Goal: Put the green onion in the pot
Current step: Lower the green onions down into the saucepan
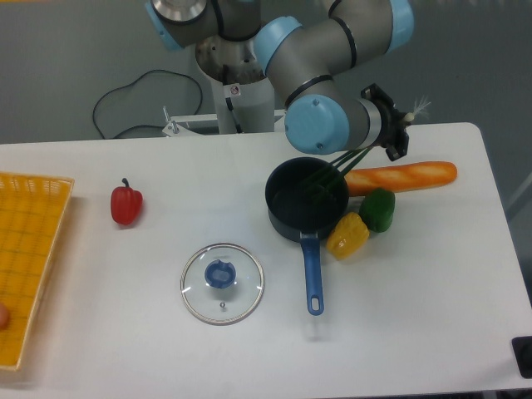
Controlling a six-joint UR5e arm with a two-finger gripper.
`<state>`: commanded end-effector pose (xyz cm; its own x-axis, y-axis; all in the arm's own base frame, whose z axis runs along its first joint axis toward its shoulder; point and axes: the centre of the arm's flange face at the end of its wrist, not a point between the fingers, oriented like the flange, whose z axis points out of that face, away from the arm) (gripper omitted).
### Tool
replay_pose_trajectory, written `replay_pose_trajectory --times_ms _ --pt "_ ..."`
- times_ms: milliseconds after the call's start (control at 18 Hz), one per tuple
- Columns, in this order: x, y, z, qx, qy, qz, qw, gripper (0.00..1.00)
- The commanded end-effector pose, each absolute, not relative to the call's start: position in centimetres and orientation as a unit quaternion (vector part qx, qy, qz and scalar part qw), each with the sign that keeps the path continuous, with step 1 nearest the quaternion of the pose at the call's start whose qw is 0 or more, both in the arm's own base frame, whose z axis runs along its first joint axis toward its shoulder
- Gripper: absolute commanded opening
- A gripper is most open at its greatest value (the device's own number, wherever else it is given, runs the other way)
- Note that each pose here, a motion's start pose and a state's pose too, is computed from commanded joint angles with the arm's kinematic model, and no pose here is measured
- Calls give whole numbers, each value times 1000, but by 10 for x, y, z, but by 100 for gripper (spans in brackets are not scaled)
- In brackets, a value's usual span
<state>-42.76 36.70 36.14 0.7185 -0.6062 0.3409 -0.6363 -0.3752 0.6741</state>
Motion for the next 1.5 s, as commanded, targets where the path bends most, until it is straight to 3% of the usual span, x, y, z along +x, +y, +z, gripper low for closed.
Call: replay_pose_trajectory --times_ms 389,833,944,1056,1167,1333,1500 --pt "-423 375 361 857 -372 26 356 22" --pt "-416 381 355 855 -378 29 353 24" --pt "-417 381 354 855 -378 30 354 31" --pt "-416 382 353 854 -380 31 354 60" --pt "-416 382 353 854 -380 31 354 67" --pt "-416 382 353 854 -381 32 354 90" --pt "-414 385 353 854 -383 31 352 95"
